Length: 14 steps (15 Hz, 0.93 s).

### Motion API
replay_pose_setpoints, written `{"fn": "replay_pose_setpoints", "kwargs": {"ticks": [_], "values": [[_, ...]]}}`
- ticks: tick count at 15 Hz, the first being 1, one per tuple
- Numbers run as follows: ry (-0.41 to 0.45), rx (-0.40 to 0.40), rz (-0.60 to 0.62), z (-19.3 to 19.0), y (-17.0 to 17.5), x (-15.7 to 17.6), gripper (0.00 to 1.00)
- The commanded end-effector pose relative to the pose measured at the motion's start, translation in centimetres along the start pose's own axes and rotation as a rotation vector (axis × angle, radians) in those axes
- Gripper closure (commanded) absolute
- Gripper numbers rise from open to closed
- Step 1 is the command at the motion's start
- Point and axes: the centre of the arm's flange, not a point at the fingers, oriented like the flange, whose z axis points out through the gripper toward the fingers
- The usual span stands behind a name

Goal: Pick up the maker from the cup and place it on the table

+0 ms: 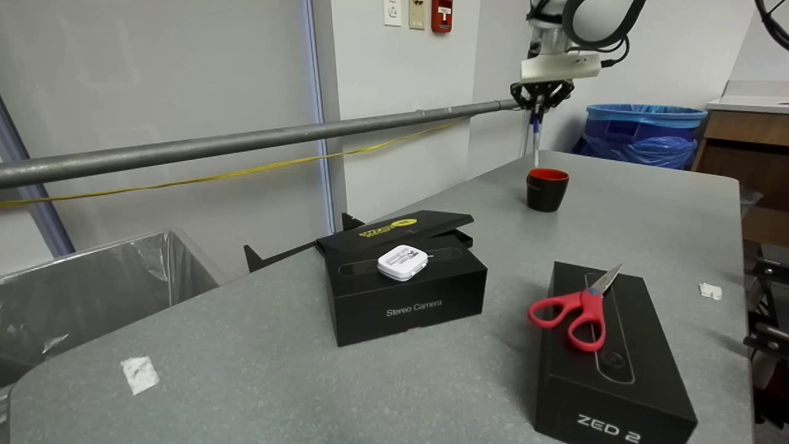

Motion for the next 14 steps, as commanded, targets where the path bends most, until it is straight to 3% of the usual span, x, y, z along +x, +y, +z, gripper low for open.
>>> {"fn": "replay_pose_setpoints", "kwargs": {"ticks": [1,5,8,14], "values": [[-0.068,0.128,-0.106,-5.7,2.0,-1.9,0.97],[-0.156,0.121,-0.316,-3.6,-3.2,-8.1,0.97],[-0.219,0.030,-0.436,0.4,-6.7,-11.9,0.97],[-0.243,-0.131,-0.495,6.5,-8.9,-15.0,0.97]]}}
